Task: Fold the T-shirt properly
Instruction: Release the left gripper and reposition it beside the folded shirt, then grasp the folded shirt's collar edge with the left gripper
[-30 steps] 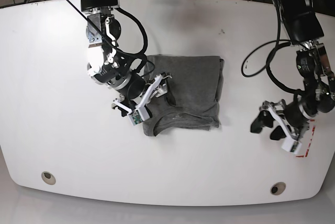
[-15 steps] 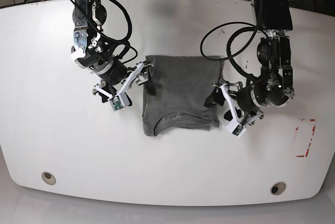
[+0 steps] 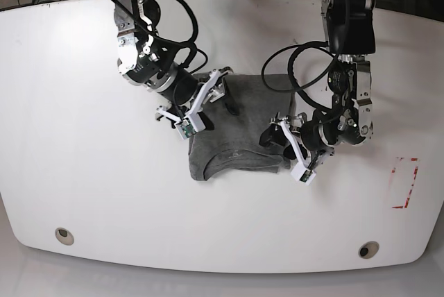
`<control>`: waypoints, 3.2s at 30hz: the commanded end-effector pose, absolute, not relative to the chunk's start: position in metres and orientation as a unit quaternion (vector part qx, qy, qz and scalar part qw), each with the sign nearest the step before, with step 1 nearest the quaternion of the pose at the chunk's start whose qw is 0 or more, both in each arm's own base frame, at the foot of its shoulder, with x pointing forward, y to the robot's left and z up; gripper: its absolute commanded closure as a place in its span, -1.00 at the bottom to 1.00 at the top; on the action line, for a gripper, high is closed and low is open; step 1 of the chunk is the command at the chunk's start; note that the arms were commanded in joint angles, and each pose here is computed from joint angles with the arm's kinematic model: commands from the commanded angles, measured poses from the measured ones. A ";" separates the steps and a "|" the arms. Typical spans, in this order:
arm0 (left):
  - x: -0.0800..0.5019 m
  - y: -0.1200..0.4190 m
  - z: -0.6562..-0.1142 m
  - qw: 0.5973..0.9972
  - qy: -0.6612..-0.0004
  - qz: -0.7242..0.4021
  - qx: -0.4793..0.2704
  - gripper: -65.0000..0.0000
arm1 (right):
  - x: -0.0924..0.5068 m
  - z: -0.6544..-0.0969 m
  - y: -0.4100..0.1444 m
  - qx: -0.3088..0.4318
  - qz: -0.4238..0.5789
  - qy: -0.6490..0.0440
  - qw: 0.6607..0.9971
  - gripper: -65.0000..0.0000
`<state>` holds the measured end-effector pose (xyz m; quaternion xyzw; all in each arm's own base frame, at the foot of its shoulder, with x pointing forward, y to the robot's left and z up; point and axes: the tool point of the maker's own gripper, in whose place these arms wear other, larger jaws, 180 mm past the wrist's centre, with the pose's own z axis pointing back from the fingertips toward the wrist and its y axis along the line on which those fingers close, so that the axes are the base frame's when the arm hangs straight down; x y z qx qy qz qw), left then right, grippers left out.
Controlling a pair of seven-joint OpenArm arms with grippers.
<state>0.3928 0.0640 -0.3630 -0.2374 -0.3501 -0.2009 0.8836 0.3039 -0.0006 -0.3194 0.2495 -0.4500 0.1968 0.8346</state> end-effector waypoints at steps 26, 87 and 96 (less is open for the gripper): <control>0.450 0.041 -0.354 0.867 -0.374 -0.151 -0.292 0.44 | 0.343 -0.389 0.004 0.283 0.169 -0.395 0.857 0.78; 0.369 -0.060 -0.311 0.819 -0.518 -0.189 -0.158 0.19 | 0.357 -0.302 -0.155 0.111 0.120 -0.500 0.850 0.78; 0.367 -0.038 -0.327 0.820 -0.554 -0.130 -0.060 -0.17 | 0.351 -0.309 -0.155 0.112 0.118 -0.492 0.855 0.78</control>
